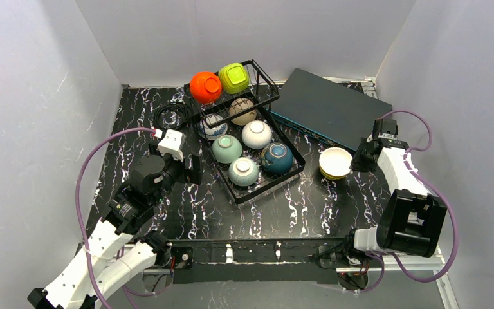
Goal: Unload the bowls from the dish rack
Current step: Place the bowl with the bowl.
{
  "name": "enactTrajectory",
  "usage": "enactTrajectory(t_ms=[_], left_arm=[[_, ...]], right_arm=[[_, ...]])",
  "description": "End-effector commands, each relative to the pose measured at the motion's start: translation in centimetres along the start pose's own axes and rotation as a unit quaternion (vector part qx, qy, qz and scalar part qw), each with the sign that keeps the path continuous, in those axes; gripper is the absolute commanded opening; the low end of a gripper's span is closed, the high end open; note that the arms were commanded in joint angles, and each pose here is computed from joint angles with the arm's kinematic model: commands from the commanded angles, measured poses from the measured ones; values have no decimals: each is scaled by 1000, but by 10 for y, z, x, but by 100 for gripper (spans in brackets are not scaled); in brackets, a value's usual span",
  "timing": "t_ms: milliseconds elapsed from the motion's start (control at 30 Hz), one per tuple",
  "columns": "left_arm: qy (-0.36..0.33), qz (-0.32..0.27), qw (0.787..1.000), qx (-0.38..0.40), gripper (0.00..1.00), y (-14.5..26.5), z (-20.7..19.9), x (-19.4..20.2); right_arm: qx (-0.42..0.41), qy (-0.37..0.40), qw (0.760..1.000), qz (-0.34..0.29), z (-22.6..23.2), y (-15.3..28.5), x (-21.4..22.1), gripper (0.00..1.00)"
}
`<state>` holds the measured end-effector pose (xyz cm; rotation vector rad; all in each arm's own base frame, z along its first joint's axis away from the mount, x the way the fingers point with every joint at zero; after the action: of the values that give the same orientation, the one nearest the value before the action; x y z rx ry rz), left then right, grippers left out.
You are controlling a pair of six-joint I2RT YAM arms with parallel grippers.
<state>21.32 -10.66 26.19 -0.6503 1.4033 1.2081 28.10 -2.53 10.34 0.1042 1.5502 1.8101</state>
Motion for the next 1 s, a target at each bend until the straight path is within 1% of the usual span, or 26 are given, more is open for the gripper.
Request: enactTrajectory(t_ms=[0, 100, 367, 500, 700, 767, 867, 967], left_arm=[[0, -6, 1000, 1, 98, -1, -1, -2], [0, -6, 1000, 1, 98, -1, -1, -2], [-1, -3, 1000, 1, 98, -2, -1, -1], [-1, -2, 1000, 0, 98, -3, -1, -1], [8, 1, 1000, 1, 98, -3, -2, -7], [14, 6, 1000, 4, 98, -3, -3, -12], [21, 10, 1000, 6, 98, -4, -4, -17], [29, 16, 999, 3, 98, -5, -4, -23]], right_arm=[[-4, -6, 1000, -7, -2, -1, 1, 3], [-10, -10, 1000, -4, -1, -4, 4, 1], [-10, -11, 1000, -1, 0, -5, 5, 2], [-13, -9, 1000, -7, 1, -1, 2, 15], [-25, -6, 999, -38, 7, 16, -8, 33], [-35, -4, 998, -56, 11, 25, -13, 42], [-51, 0, 995, -87, 16, 41, -22, 54], [-86, 8, 990, -111, 27, 56, -27, 64]])
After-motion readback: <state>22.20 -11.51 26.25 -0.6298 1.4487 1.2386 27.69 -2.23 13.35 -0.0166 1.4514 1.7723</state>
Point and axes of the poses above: each gripper's point midway between its finger pads, its own y axis back along the fingers, its own z axis along the line the jaws close on, x = y × z, the point moved 2 cm from there along y, back along the fingers, and after that the axes turned 9 degrees about -y, right-handed, at the moved point
